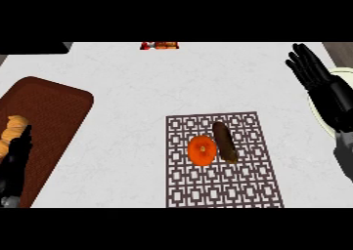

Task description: Pick the sweet potato from the placemat and place it in the bowl

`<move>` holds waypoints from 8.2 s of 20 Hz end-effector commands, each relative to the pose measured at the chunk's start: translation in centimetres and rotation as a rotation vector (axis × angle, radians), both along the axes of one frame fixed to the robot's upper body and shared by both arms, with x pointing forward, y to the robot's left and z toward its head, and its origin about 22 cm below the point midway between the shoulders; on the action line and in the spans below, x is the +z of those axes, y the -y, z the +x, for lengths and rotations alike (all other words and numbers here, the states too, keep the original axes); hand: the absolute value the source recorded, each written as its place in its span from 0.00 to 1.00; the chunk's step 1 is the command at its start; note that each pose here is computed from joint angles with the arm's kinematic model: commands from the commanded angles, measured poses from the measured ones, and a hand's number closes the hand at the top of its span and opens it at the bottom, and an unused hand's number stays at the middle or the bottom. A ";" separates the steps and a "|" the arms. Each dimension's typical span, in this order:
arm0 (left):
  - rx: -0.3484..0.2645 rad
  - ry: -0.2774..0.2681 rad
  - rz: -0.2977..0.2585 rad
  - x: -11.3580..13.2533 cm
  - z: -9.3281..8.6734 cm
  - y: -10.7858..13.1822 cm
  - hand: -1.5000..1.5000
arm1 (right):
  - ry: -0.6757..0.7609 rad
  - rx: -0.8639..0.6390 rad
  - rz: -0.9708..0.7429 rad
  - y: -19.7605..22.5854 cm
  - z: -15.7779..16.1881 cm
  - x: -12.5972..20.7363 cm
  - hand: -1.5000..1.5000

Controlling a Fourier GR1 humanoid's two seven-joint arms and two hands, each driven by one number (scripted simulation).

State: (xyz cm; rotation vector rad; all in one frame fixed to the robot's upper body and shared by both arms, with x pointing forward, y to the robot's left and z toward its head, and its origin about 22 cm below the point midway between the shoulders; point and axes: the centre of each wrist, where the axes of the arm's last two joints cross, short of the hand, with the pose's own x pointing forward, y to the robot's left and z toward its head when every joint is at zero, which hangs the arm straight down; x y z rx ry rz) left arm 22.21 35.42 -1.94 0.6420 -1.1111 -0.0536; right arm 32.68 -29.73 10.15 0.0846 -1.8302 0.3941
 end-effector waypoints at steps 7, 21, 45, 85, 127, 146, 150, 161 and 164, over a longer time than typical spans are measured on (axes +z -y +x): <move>-0.195 0.283 -0.072 5.5 4.3 3.6 0.50 | 0.217 -0.006 -0.910 -1.0 -0.1 8.7 1.00; -0.229 0.388 -0.168 6.7 4.8 3.1 0.50 | 0.248 -0.390 -1.116 -11.5 -12.3 3.2 0.00; -0.298 0.404 -0.186 8.5 5.9 3.8 0.50 | -0.307 -0.193 -1.643 -24.2 -2.5 4.2 0.00; -0.275 0.420 -0.168 6.5 5.4 5.4 0.50 | -0.446 -0.190 -1.882 -22.1 -5.0 -7.2 0.00; -0.249 0.401 -0.181 7.9 4.0 3.7 0.50 | 0.331 -0.312 -0.993 -0.2 -12.7 7.9 1.00; -0.309 0.389 -0.172 7.5 5.8 6.5 0.50 | 0.133 -0.404 -0.777 12.9 -5.3 10.7 1.00; -0.295 0.397 -0.194 8.4 6.8 4.5 0.50 | 0.130 -0.396 -0.772 14.0 -2.5 8.1 1.00; -0.337 0.408 -0.184 7.7 6.0 5.7 0.50 | -0.144 -0.465 -1.013 17.1 0.9 2.7 1.00; -0.330 0.423 -0.174 7.8 6.8 6.0 0.50 | -0.211 -0.424 -0.912 19.1 1.4 2.4 0.00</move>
